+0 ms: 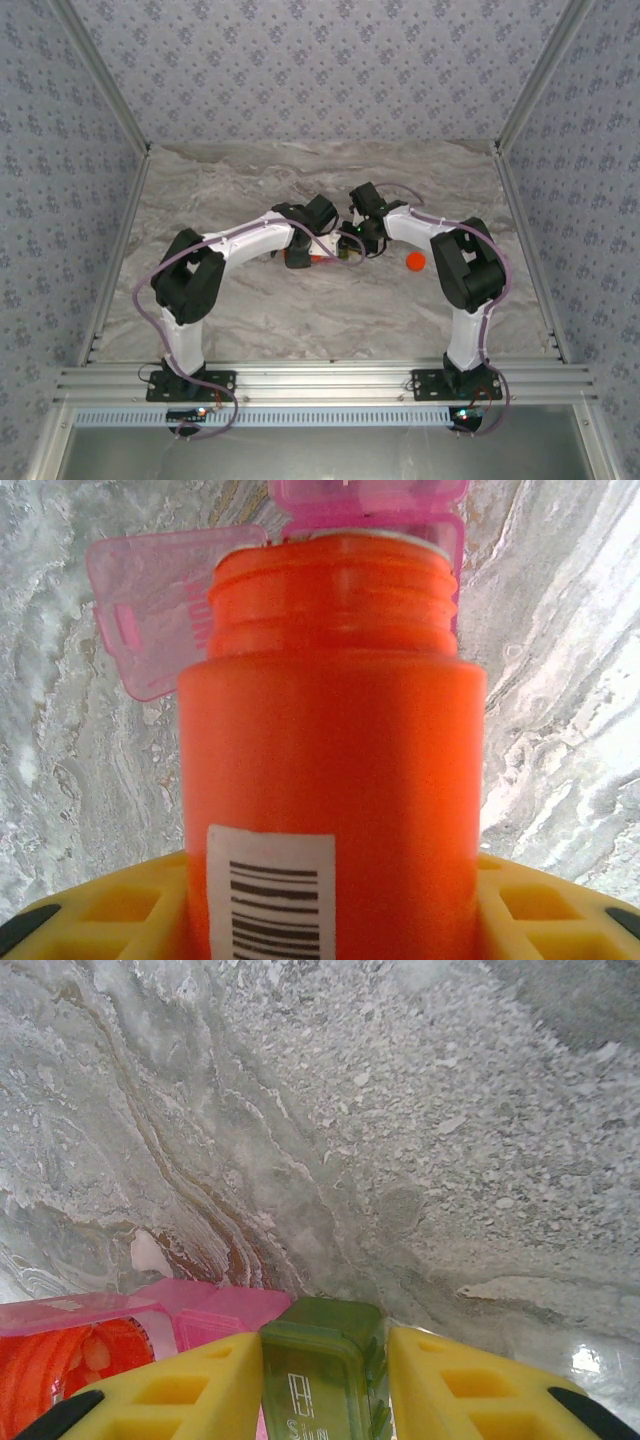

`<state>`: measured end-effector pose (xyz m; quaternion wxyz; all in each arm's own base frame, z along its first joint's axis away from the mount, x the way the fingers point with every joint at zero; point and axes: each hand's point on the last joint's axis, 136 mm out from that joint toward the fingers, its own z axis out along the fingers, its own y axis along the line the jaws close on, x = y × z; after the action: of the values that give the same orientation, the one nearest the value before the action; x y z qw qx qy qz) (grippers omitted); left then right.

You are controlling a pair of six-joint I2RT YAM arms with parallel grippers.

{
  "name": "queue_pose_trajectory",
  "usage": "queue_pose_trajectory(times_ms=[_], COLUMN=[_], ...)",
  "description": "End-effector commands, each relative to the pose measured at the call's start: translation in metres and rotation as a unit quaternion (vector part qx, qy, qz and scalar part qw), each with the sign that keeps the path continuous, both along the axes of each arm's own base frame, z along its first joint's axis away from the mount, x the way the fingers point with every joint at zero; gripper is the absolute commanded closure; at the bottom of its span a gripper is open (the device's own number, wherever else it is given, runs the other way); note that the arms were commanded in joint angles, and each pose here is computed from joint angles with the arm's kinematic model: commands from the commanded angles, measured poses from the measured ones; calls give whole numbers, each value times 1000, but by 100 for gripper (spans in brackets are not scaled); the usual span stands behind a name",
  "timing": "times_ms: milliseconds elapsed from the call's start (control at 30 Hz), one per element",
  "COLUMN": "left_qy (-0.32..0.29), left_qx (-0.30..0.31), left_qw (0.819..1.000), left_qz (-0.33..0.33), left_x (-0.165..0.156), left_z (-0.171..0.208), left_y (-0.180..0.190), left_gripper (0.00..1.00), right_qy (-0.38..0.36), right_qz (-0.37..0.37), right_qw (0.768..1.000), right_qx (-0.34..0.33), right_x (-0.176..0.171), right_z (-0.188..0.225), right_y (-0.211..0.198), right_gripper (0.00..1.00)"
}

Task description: Sort the pills into containers

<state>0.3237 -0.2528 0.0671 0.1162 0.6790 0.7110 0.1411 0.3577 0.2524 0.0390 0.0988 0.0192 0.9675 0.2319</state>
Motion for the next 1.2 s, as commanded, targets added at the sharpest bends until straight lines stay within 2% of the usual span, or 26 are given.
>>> queue_pose_trajectory(times_ms=[0,1167], left_qy=[-1,-65], left_qx=[19,76], left_qw=[1000,994], left_qz=[-8,-47], left_x=[-8,8], left_z=[12,20], left_y=[10,13], left_gripper=[100,100], right_qy=[20,21], right_qz=[2,4], right_qw=[1000,1000], right_qx=[-23,-23], right_x=[-7,-7], right_z=[-12,-13], right_y=[-3,-1], right_gripper=[61,61])
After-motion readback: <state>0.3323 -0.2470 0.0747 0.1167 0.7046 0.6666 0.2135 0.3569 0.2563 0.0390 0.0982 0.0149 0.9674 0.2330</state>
